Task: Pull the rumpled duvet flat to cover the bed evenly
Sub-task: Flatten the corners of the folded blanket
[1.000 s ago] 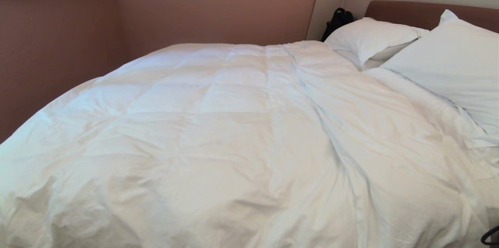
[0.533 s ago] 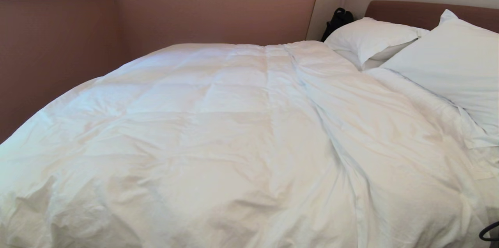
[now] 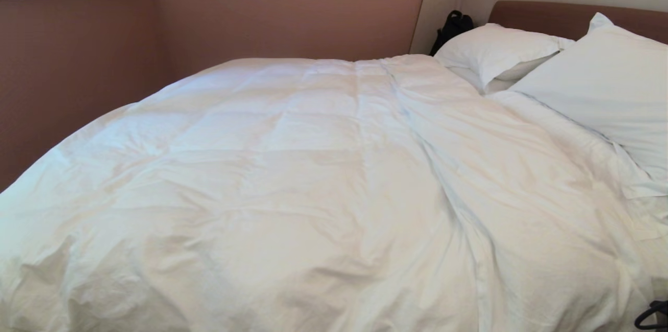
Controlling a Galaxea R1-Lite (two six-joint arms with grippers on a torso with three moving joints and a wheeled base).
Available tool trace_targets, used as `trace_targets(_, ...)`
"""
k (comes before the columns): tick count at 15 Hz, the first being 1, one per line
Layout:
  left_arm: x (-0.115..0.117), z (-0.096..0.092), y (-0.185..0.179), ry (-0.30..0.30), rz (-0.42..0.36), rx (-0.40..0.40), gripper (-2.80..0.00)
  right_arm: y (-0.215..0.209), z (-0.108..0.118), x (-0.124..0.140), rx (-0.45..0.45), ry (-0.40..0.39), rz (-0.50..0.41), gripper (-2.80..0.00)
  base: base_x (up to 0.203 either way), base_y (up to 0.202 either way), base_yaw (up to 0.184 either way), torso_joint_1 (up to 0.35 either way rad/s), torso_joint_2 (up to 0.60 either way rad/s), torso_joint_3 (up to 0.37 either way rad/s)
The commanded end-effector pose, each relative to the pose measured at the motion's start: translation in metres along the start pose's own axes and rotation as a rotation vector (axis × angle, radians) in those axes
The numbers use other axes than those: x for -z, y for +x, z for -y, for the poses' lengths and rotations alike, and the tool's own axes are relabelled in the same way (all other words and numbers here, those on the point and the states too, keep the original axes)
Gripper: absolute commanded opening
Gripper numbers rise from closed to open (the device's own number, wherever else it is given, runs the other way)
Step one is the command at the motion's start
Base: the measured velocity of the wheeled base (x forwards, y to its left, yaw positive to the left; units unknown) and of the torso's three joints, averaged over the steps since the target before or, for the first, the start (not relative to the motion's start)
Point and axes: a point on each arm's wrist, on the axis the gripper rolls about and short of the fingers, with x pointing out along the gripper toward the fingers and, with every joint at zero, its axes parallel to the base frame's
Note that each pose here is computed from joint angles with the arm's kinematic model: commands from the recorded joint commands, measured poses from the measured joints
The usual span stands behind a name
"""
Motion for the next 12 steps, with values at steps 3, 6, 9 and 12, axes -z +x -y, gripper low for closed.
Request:
trace_targets(3,0.000,0.000,0.000,0.000,0.000,0.000,-2.80,0.000,-0.001,0.008,-0.138,-0.202,-0.046,0.00,0.000,0.000,0.000,0.000,0.00,0.000)
trace_targets(6,0.000,0.000,0.000,0.000,0.000,0.000,-2.80,0.003,-0.001,0.010,-0.189,-0.261,-0.061,0.00,0.000,0.000,0.000,0.000,0.00,0.000)
trace_targets(9,0.000,0.000,0.000,0.000,0.000,0.000,-2.80,0.008,0.000,0.004,-0.222,-0.277,-0.054,0.00,0.000,0.000,0.000,0.000,0.00,0.000)
trace_targets(12,0.000,0.000,0.000,0.000,0.000,0.000,-2.80,0.027,0.007,-0.007,-0.223,-0.294,-0.057,0.00,0.000,0.000,0.000,0.000,0.00,0.000)
